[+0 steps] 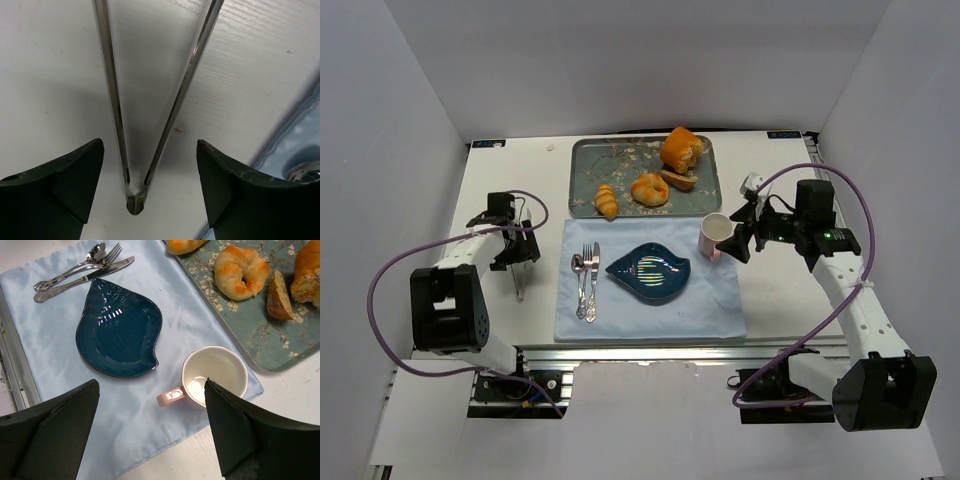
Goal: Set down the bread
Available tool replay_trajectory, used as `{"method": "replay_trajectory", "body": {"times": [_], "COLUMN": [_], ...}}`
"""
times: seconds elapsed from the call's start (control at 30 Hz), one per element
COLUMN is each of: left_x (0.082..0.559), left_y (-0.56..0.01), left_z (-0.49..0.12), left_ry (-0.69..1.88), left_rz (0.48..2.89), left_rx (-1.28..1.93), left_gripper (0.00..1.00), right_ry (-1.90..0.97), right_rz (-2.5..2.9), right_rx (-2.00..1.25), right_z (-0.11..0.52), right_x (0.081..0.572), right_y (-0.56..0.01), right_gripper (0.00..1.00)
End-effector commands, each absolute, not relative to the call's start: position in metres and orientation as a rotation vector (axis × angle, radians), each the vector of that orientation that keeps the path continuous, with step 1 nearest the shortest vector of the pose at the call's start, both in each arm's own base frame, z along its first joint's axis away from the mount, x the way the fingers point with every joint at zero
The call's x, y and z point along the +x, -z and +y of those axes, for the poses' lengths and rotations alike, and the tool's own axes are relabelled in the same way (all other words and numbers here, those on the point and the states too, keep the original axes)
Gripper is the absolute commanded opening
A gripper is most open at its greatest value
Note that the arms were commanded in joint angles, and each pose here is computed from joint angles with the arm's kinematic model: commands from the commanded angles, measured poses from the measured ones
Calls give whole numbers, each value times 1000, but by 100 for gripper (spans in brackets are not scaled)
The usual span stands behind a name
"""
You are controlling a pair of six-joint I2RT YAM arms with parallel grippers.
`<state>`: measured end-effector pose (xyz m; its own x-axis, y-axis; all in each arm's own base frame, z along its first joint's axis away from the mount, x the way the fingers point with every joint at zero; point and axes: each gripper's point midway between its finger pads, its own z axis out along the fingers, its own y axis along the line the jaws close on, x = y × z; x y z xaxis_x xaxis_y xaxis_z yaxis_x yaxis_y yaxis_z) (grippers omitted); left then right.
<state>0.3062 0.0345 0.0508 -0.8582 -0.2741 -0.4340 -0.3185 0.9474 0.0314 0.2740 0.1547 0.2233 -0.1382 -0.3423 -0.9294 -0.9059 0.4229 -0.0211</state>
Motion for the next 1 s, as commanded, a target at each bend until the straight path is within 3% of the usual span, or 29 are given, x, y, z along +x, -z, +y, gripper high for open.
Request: {"method": "replay_trajectory", "body": {"times": [0.0, 0.2, 0.3, 0.43, 0.57, 0.7, 0.97], "left_x": [320, 309, 304, 303, 303, 322, 368], "left_y": [-48, -12, 1, 12, 13, -23, -178], "left_z": [43, 41, 40, 39, 36, 26, -57], "left_ry": [-170, -134, -100, -33, 3, 100, 618], "left_rz": [2632, 2683, 2707, 2703, 2706, 2616, 2243], "left_rx": [-391, -388, -394, -423, -413, -403, -463], "left_gripper": [84, 78, 68, 46, 15, 0, 6], "right_ry": [-732, -732, -725, -722, -714, -698, -697], "right_rz": [1646, 1678, 1680, 1670, 1668, 1665, 1670], "right_rx": [-1079, -998, -975, -966, -959, -953, -935], "right_z": [149, 131, 127, 125, 123, 120, 118], "right_x": [278, 292, 296, 297, 298, 296, 294], "right_y": [-239, -242, -245, -251, -253, -254, -252], "right_gripper": [89, 89, 89, 89, 90, 89, 89]}}
